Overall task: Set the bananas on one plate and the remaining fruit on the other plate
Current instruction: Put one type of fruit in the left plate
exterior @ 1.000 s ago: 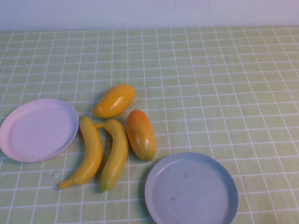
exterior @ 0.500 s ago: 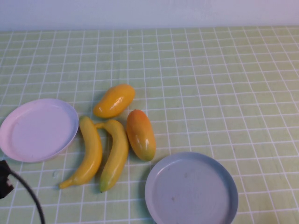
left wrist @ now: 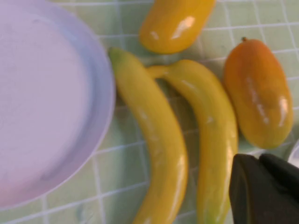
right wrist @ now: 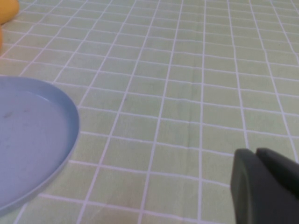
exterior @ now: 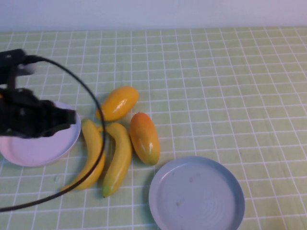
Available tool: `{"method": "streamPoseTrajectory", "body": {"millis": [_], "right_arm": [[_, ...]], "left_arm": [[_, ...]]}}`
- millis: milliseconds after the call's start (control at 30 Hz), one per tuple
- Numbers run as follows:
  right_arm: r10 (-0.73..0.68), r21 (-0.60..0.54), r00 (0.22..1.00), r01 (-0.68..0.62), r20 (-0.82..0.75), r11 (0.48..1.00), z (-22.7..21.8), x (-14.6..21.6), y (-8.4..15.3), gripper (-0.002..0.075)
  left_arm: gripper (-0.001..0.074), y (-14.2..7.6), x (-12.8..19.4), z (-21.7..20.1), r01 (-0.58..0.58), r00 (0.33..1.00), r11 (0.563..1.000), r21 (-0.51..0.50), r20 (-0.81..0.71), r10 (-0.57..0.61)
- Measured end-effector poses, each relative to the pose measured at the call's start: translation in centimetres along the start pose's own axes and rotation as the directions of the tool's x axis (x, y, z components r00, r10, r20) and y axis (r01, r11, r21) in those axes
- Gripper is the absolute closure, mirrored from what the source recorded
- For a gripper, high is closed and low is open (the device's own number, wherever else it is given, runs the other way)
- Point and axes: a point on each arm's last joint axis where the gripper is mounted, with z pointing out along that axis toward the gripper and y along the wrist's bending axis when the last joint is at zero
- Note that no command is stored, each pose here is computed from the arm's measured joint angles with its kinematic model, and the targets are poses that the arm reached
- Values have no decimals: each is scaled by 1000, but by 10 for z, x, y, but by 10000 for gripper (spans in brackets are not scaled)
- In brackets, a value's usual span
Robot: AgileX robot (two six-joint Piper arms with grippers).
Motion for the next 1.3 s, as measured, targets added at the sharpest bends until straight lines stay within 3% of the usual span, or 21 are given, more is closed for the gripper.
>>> {"method": "streamPoseTrajectory", "body": {"millis": [367,433,533,700,800,1300], "right_arm": [[0,0,1000,0,0,1000,0,0,0,743],[0,0,1000,0,0,1000,0,0,0,743],[0,0,1000,0,0,1000,0,0,0,743],[0,0,1000,0,0,1000,0,0,0,743],[0,0,1000,0,0,1000,0,0,0,743],[0,0,1000,0,0,1000,0,0,0,743]], "left_arm": [[729,-94,-45,90,-185,953,977,107,-222,204],[698,-106,-49,98,-225,940,967,119,-236,248],[575,-119,-55,110,-287,914,950,123,-263,310],[200,-124,-60,132,-260,906,961,97,-321,277],[96,-121,-57,147,-227,908,972,56,-350,232],[69,-110,-51,186,-206,922,978,-42,-344,179]]}}
